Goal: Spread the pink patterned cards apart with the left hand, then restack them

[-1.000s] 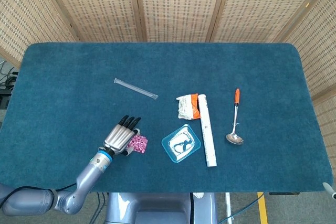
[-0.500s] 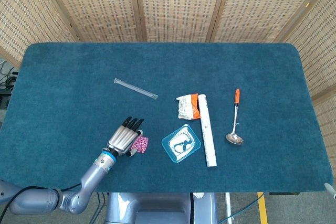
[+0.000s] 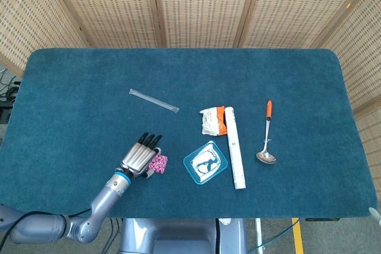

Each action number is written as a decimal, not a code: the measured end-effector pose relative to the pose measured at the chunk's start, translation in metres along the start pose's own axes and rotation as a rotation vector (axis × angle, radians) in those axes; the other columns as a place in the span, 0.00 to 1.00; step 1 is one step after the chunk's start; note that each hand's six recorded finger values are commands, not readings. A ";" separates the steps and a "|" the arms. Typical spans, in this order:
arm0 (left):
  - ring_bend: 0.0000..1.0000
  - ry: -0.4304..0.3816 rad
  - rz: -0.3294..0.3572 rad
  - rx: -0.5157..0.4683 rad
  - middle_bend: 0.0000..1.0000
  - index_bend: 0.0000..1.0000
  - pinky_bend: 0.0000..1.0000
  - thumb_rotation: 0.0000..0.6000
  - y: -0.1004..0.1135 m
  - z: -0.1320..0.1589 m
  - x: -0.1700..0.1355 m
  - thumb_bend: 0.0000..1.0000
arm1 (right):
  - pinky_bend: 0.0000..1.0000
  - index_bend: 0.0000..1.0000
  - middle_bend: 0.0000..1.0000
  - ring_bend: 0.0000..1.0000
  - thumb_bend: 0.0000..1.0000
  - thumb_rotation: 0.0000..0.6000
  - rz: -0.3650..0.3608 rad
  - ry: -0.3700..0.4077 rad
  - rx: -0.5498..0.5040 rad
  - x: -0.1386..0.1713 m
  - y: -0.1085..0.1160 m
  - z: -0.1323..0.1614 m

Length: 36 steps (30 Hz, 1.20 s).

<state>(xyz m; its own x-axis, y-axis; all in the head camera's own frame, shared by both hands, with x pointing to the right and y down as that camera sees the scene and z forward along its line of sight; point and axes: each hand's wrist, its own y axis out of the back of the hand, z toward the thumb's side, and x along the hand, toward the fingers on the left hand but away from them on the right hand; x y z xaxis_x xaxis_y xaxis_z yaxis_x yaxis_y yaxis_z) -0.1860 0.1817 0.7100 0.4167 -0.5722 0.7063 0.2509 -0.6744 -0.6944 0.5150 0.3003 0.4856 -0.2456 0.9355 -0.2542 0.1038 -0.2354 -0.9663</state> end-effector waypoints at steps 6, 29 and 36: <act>0.00 -0.001 -0.004 -0.002 0.00 0.24 0.00 0.87 -0.001 -0.001 0.000 0.27 | 0.00 0.18 0.26 0.01 0.00 1.00 -0.002 -0.001 0.003 0.000 0.001 0.000; 0.00 0.157 0.261 -0.144 0.00 0.17 0.00 0.88 0.040 -0.075 -0.060 0.25 | 0.00 0.19 0.26 0.01 0.00 1.00 0.035 0.071 0.019 -0.016 -0.006 0.019; 0.00 0.243 0.378 -0.185 0.00 0.17 0.00 0.88 0.044 -0.117 -0.119 0.25 | 0.00 0.20 0.26 0.01 0.00 1.00 0.064 0.108 0.027 -0.023 -0.011 0.030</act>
<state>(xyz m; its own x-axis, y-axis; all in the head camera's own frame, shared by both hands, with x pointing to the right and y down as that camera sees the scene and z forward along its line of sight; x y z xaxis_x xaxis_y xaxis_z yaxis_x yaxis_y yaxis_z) -0.3263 0.1655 0.6115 0.2272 -0.8708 0.4359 -0.0475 -0.4570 -0.8882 0.4908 0.2736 0.5014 -0.1336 0.9409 -0.3111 0.0897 -0.3012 -0.9493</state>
